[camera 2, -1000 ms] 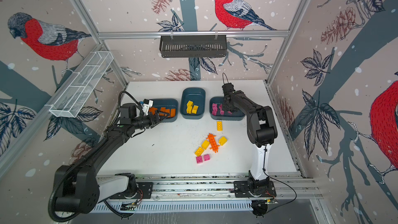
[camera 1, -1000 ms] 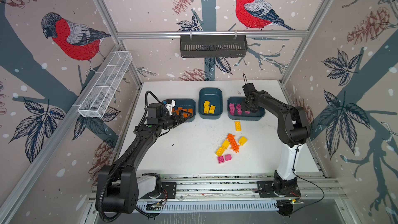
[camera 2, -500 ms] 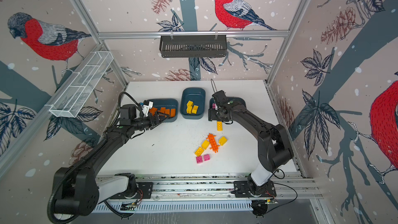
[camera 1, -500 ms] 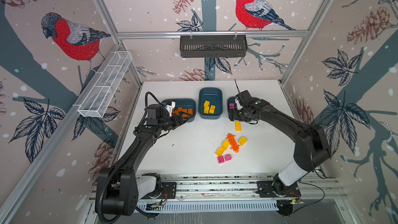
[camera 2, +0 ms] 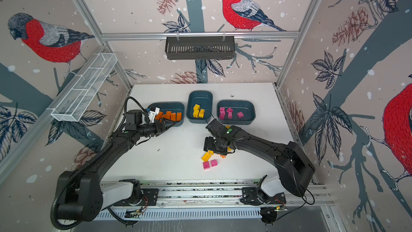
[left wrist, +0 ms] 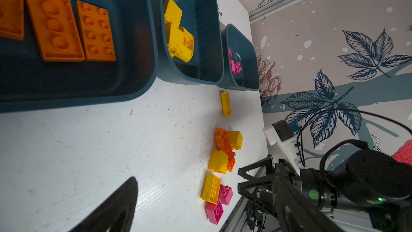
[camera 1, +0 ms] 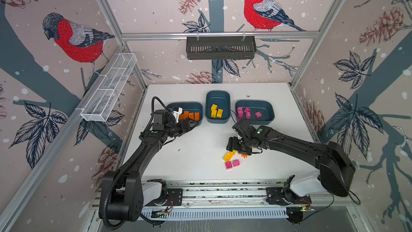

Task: Sort the legos into containers by color
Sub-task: 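Lower the right gripper onto a yellow brick in the pile and grasp it, then carry the yellow brick to the middle bin and release it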

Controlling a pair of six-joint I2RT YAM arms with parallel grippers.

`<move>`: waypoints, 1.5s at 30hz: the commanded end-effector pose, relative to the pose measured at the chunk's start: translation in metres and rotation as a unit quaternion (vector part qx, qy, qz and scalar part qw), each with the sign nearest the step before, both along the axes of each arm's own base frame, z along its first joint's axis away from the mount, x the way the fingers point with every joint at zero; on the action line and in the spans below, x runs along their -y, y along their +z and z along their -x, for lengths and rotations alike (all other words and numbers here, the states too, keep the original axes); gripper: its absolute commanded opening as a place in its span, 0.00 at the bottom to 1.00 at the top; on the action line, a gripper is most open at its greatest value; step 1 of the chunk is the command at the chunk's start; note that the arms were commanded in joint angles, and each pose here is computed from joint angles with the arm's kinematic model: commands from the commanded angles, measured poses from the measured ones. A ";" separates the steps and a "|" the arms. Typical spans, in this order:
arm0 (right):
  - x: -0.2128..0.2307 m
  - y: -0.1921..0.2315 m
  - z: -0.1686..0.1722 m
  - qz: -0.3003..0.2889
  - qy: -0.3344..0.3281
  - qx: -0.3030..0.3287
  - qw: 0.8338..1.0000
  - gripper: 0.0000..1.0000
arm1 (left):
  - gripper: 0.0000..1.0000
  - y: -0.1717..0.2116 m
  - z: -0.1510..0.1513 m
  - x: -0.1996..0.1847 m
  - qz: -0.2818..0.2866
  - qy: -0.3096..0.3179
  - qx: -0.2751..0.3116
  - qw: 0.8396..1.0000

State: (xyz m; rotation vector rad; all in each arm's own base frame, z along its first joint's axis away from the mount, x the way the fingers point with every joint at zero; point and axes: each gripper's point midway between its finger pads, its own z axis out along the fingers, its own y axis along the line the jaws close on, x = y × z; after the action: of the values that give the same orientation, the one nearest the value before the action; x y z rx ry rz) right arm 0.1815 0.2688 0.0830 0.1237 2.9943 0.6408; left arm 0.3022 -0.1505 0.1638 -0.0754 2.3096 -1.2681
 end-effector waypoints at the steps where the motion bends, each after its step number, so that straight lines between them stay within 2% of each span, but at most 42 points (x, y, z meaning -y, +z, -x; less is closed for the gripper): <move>1: 0.001 -0.006 -0.001 0.012 -0.069 -0.021 0.997 0.76 | 0.94 -0.002 0.000 0.001 -0.006 -0.014 0.019 1.000; 16: -0.035 -0.049 0.007 0.045 -0.049 -0.060 0.996 0.62 | 0.94 -0.009 0.013 -0.002 -0.022 -0.019 0.020 0.999; 25: -0.028 -0.063 -0.002 0.103 -0.051 -0.033 0.993 0.48 | 0.94 -0.013 0.020 -0.006 -0.034 -0.023 0.018 0.999; 29: -0.024 -0.069 -0.004 0.132 -0.034 -0.023 0.990 0.39 | 0.94 -0.014 0.022 -0.006 -0.033 -0.021 0.019 0.999; 32: -0.028 -0.059 -0.012 0.137 -0.014 -0.002 0.990 0.32 | 0.94 -0.012 0.023 -0.007 -0.032 -0.019 0.020 0.999; 38: -0.026 -0.007 -0.049 0.149 0.004 0.074 0.986 0.29 | 0.94 -0.005 0.022 -0.005 -0.021 -0.020 0.024 0.999; 45: -0.023 0.056 -0.152 0.118 -0.015 0.183 0.976 0.28 | 0.94 0.007 0.012 -0.002 0.006 -0.008 0.030 0.999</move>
State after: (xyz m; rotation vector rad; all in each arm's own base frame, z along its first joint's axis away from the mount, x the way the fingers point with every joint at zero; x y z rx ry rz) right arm 0.3026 0.2986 0.1250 0.1323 2.7607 0.3247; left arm 0.2822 -0.1454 0.1563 -0.0360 2.3186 -1.2398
